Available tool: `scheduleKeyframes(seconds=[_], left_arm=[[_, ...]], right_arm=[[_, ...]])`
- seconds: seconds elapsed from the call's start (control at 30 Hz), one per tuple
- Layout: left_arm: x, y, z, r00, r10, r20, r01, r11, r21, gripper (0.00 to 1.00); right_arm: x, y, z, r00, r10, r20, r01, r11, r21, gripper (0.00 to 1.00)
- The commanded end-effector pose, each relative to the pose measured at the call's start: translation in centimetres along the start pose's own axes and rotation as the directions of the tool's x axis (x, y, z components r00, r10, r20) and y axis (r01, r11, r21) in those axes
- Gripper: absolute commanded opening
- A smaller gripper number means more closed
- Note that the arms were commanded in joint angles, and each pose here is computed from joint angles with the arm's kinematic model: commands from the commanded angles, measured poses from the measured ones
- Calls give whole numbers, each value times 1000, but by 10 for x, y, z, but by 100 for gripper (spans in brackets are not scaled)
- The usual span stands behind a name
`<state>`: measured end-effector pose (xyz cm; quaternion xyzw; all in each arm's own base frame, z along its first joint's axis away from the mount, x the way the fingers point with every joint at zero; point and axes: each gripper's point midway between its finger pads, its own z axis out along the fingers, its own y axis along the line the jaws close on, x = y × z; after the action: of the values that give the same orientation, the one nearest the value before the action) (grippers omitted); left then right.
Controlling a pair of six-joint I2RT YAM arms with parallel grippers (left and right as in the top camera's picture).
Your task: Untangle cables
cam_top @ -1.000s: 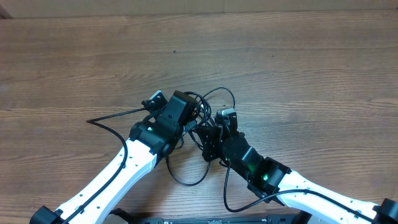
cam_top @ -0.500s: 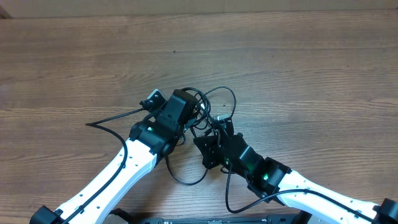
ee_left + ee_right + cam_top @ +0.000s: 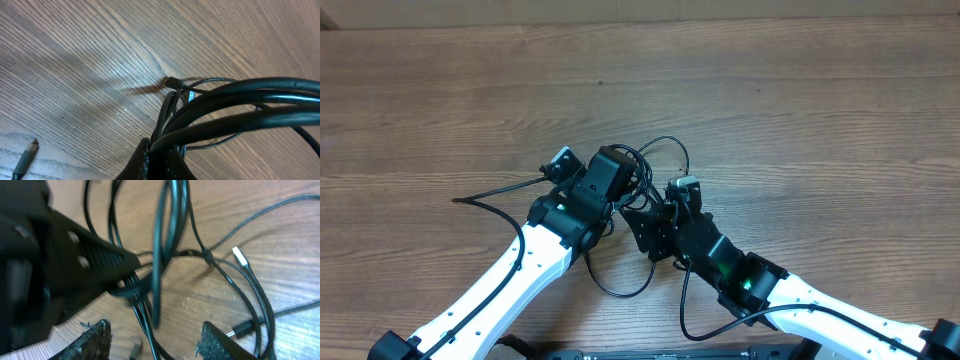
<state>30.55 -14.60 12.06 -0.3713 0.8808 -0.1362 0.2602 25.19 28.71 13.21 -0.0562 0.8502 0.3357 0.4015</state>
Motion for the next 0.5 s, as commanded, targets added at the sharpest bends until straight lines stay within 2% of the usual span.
scheduleKeyframes(seconds=[0.0, 0.07, 0.1, 0.27, 0.47], left_arm=[[4, -4, -1, 997, 73, -29, -72, 997, 16, 4], [9, -5, -1, 994, 99, -56, -98, 995, 28, 4], [11, -6, -2, 992, 104, -69, -102, 994, 33, 5], [13, -6, -2, 990, 115, -81, -113, 993, 37, 6], [5, -14, -2, 995, 98, -35, -95, 994, 60, 4]], right_arm=[[-13, -4, -1, 998, -3, 60, 2, 1000, 30, 54], [-14, -5, -2, 998, -4, 65, 2, 999, 36, 51], [-14, -5, -2, 998, -4, 64, 2, 999, 36, 46], [-13, -5, -1, 998, -4, 63, 2, 999, 36, 4], [0, 8, -1, 1000, -4, -11, 4, 999, -42, 4]])
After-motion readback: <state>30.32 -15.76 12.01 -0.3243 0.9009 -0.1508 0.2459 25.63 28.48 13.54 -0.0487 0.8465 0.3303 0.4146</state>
